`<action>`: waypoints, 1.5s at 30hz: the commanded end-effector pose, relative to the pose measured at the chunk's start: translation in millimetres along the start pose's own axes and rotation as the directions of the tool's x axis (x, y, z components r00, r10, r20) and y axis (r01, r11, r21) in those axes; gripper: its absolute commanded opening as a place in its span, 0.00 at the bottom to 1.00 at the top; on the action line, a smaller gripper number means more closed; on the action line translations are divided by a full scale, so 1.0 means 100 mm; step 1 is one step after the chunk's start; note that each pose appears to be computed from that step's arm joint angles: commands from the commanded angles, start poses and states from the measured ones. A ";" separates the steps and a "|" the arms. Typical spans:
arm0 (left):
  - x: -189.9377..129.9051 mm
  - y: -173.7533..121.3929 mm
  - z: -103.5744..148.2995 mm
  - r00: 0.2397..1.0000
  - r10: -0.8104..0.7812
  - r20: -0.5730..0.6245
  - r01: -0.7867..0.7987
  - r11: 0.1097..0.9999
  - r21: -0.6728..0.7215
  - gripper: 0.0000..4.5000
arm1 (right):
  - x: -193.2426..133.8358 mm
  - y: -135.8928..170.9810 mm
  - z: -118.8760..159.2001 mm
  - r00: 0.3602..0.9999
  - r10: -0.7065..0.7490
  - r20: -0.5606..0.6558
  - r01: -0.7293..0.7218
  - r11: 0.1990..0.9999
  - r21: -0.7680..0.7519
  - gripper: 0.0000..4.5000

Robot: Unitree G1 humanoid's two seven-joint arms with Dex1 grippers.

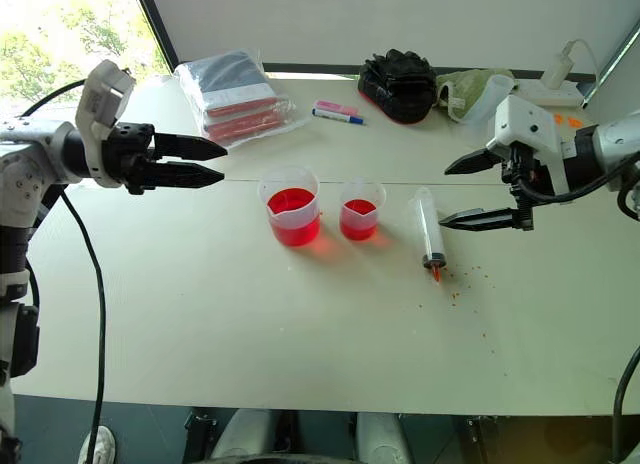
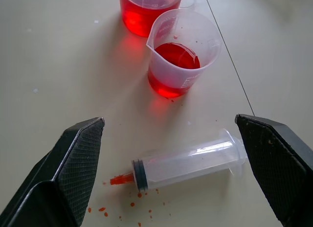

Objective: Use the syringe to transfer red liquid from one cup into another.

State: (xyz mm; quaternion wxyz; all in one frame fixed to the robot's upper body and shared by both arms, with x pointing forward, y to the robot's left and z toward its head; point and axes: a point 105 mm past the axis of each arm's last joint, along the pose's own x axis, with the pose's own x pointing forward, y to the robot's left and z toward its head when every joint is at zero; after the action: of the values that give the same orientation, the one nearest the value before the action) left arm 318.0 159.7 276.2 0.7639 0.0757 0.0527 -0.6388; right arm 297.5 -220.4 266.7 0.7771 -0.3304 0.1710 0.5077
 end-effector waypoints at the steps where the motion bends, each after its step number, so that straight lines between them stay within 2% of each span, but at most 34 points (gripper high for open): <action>1: -0.03 -0.01 0.14 1.000 0.003 0.017 -0.004 0.998 0.060 0.63 | -0.05 -0.03 0.10 0.999 -0.028 0.024 0.028 0.999 -0.035 1.00; 19: 0.00 0.03 0.13 0.999 0.022 0.025 -0.024 0.996 0.087 0.63 | -0.02 -0.06 0.08 0.998 -0.061 0.017 0.062 0.998 -0.022 1.00; 32: -0.02 0.02 0.11 0.999 0.036 0.020 -0.038 0.996 0.083 0.63 | 0.06 -0.15 -0.01 0.992 -0.116 -0.048 0.115 0.993 -0.023 1.00; 38: -0.01 0.02 0.09 0.999 0.041 0.020 -0.043 0.996 0.081 0.63 | 0.10 -0.31 -0.11 0.969 -0.201 -0.143 0.214 0.973 0.081 1.00; 41: 0.01 0.02 0.06 0.999 0.036 0.019 -0.038 0.996 0.076 0.63 | 0.12 -0.34 -0.19 0.952 -0.224 -0.209 0.265 0.945 0.194 1.00; 45: 0.08 0.02 0.06 0.999 0.013 0.036 -0.016 0.997 0.074 0.63 | 0.17 -0.35 -0.27 0.918 -0.255 -0.304 0.361 0.855 0.372 1.00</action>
State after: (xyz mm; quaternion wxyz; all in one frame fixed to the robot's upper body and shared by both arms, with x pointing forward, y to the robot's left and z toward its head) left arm 323.9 151.9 268.4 0.7678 0.0799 0.0396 -0.6344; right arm 338.3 -234.9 237.3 0.8590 -0.2486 0.3154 0.3175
